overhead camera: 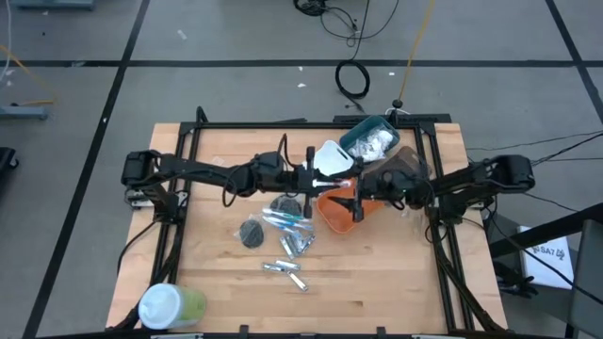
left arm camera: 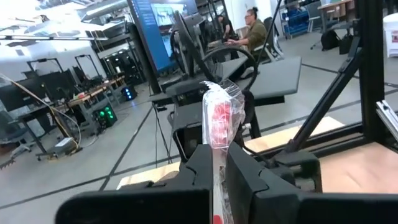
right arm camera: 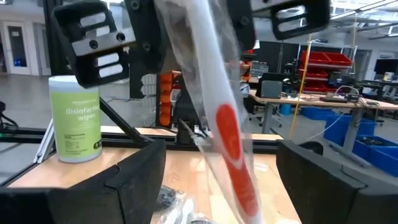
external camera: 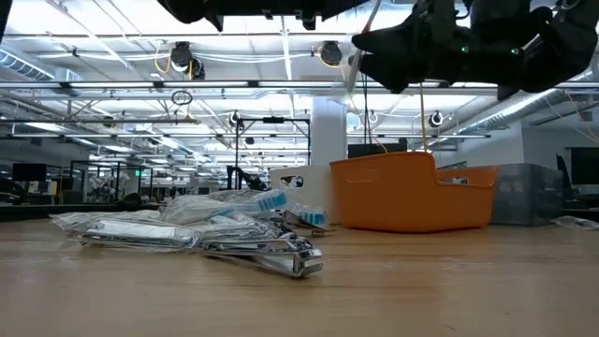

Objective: Pick & Place Travel size toiletries
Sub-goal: Put the orange toothbrush into the black bin

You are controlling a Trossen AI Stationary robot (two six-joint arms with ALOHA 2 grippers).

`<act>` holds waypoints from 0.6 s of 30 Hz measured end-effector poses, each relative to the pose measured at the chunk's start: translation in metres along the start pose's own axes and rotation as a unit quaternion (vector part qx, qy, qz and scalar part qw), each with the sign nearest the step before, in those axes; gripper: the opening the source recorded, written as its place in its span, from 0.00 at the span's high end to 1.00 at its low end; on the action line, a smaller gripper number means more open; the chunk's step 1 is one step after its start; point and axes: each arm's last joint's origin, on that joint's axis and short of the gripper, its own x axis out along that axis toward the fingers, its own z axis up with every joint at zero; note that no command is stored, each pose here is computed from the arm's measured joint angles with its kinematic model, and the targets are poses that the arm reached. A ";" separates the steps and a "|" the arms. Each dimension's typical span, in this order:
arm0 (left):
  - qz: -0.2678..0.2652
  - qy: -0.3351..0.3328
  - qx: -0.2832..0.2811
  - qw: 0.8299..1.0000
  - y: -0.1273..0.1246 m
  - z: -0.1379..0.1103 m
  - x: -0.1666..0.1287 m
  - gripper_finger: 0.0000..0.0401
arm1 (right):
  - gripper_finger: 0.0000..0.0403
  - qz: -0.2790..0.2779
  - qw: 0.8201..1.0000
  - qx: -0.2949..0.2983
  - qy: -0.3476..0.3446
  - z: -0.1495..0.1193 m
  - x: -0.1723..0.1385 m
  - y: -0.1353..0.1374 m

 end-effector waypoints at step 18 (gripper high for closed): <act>0.010 0.010 -0.006 1.000 -0.001 -0.001 0.000 0.96 | 0.94 0.003 0.999 -0.032 0.013 -0.004 0.006 0.001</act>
